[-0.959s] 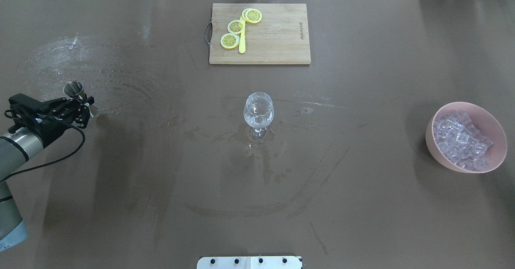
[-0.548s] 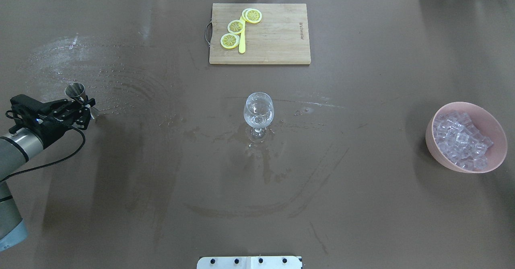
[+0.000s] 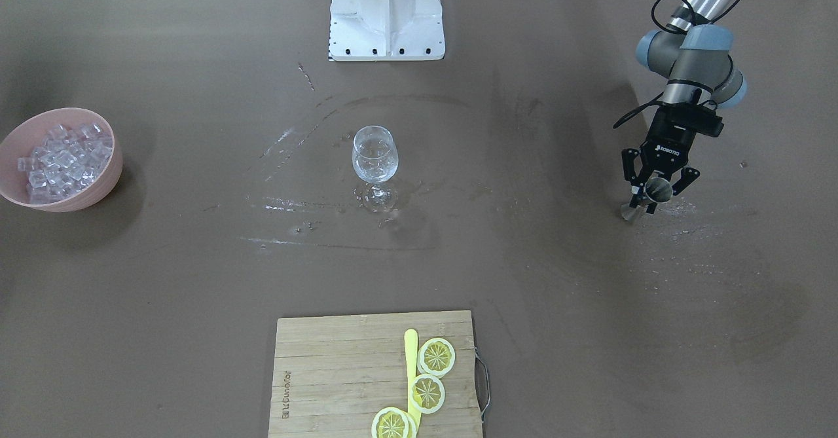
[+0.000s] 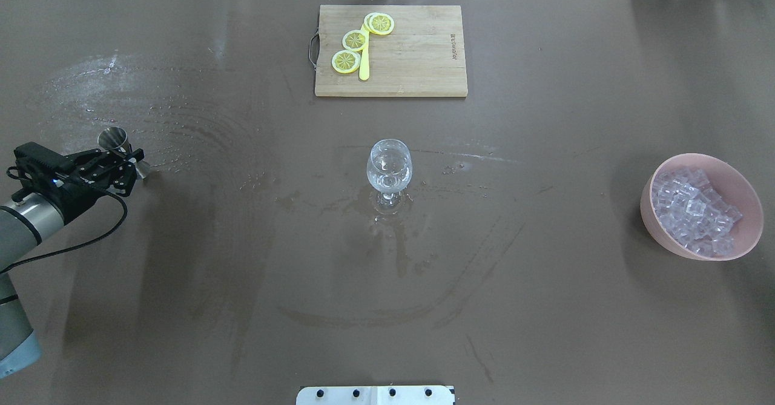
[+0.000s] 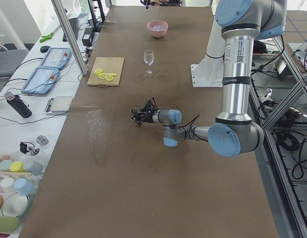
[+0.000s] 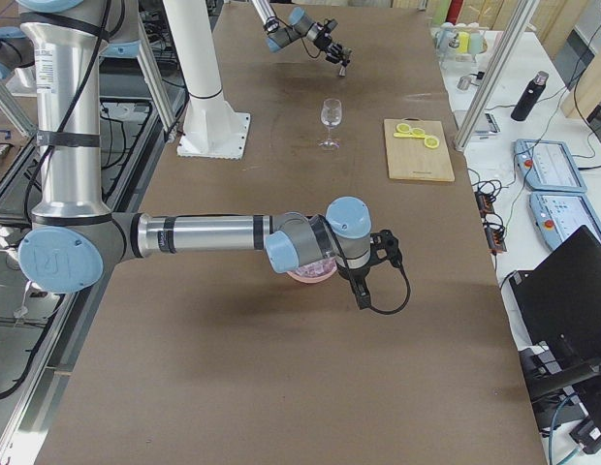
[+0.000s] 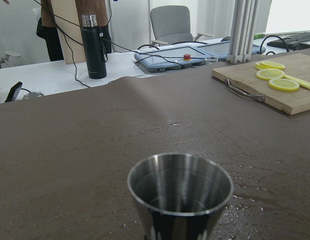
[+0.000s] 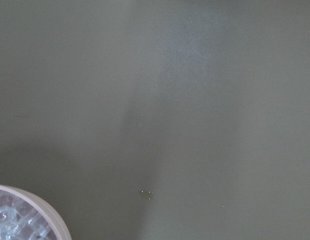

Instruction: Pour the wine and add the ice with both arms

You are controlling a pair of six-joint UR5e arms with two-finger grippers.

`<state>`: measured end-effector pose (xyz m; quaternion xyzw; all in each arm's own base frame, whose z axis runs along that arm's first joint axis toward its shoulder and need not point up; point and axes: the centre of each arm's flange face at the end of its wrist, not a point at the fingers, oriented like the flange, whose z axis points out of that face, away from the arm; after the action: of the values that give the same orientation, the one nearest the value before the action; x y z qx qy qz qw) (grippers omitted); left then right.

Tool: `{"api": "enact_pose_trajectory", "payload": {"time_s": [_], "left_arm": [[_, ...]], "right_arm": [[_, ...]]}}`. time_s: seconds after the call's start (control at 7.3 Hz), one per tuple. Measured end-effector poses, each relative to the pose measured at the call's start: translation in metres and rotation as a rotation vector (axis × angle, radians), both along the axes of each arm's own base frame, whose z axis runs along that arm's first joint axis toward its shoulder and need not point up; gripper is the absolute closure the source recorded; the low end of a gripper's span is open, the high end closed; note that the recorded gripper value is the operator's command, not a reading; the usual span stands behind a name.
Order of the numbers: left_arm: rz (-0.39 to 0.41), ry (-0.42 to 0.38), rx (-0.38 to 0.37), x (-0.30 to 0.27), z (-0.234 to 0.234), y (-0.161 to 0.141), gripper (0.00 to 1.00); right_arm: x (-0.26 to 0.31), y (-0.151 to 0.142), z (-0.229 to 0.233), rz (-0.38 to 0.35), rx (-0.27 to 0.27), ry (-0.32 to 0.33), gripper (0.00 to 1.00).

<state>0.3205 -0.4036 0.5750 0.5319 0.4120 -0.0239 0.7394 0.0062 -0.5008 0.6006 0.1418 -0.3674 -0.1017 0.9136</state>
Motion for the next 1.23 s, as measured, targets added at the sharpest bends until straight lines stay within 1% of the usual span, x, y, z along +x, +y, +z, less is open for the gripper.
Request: {"api": "enact_pose_trajectory", "payload": {"time_s": [0.27,0.41,0.55,1.23], "left_arm": [[0.001,0.007,0.004,-0.0005,-0.0008,0.0004,0.49],[0.001,0.010,0.006,-0.0007,-0.0011,0.0006,0.30],[0.001,0.010,0.006,-0.0008,-0.0012,0.0007,0.01],[0.002,0.015,0.011,-0.0032,-0.0003,0.0022,0.01]], "right_arm": [[0.0000,0.0000,-0.0001,0.001,0.000,0.000,0.00],[0.0000,0.0000,0.0000,0.001,-0.001,0.000,0.00],[0.0000,0.0000,0.0003,0.000,-0.001,0.000,0.00],[0.0000,-0.0001,0.0008,0.001,-0.003,0.000,0.00]]}}
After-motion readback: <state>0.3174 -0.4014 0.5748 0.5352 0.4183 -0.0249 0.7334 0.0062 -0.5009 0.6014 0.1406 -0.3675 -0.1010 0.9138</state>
